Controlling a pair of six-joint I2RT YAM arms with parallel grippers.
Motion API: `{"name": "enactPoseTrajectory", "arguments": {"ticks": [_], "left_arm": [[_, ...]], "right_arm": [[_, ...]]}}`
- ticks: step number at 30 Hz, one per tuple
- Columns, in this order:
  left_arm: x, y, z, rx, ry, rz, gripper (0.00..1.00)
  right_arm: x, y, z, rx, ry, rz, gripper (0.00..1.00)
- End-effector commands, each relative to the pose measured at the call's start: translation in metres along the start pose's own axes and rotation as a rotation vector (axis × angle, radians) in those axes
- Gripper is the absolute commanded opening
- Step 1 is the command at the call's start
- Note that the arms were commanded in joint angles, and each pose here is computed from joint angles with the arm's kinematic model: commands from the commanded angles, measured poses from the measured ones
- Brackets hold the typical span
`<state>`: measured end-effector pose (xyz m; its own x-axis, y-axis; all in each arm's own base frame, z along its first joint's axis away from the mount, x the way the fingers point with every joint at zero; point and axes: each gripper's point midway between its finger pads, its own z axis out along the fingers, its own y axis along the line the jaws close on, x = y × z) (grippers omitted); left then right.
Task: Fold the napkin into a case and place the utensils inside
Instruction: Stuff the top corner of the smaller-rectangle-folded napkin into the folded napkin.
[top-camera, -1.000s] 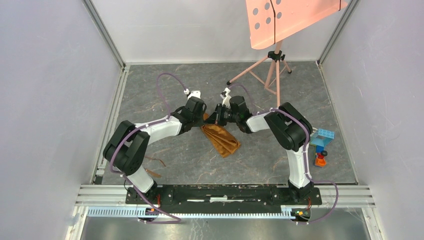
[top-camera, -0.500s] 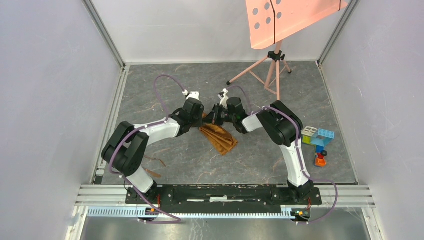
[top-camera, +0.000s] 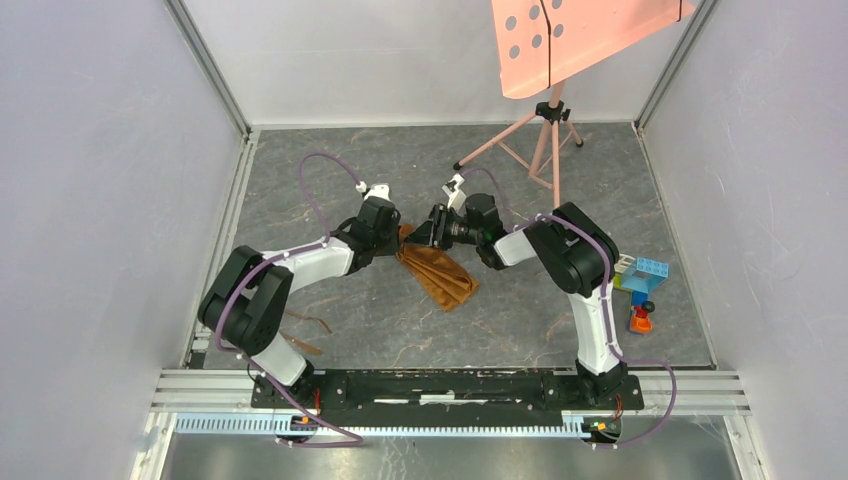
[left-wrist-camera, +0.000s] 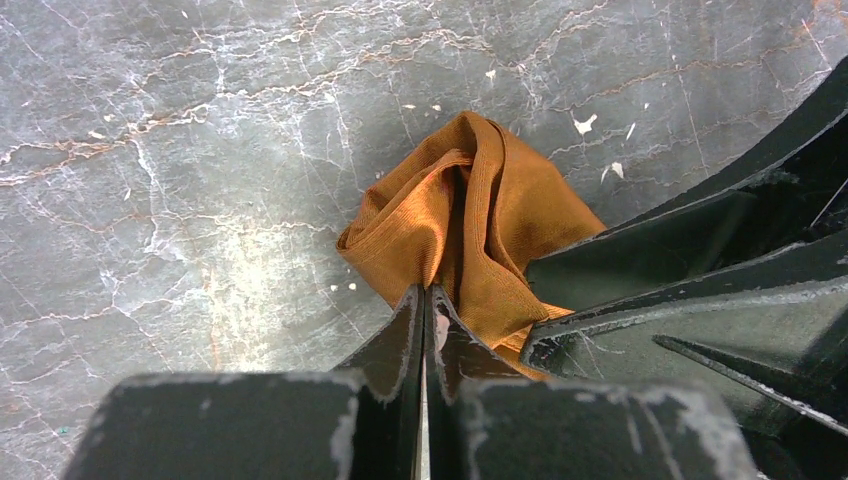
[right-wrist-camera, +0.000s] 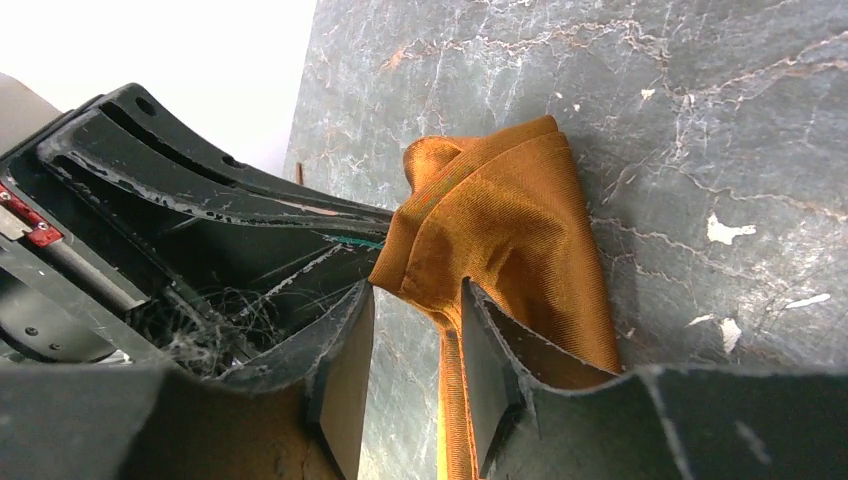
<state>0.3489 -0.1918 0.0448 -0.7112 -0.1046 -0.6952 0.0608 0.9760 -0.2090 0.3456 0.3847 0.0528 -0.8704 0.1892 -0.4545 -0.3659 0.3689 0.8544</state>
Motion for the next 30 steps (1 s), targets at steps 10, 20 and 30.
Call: {"name": "enactPoseTrajectory", "arguments": {"ticks": [10,20,30], "left_arm": [[-0.021,-0.013,-0.010,0.066,-0.060,-0.020,0.02],[-0.027,-0.016,-0.015,0.092,-0.059,-0.071,0.02],[-0.024,0.010,-0.019,0.036,-0.051,-0.109,0.02]], "right_arm": [[-0.003,0.007,0.016,-0.041,0.012,-0.071,0.24],[0.018,-0.009,0.060,0.048,0.030,-0.079,0.15],[-0.004,0.010,0.021,0.000,0.055,-0.123,0.41]]}}
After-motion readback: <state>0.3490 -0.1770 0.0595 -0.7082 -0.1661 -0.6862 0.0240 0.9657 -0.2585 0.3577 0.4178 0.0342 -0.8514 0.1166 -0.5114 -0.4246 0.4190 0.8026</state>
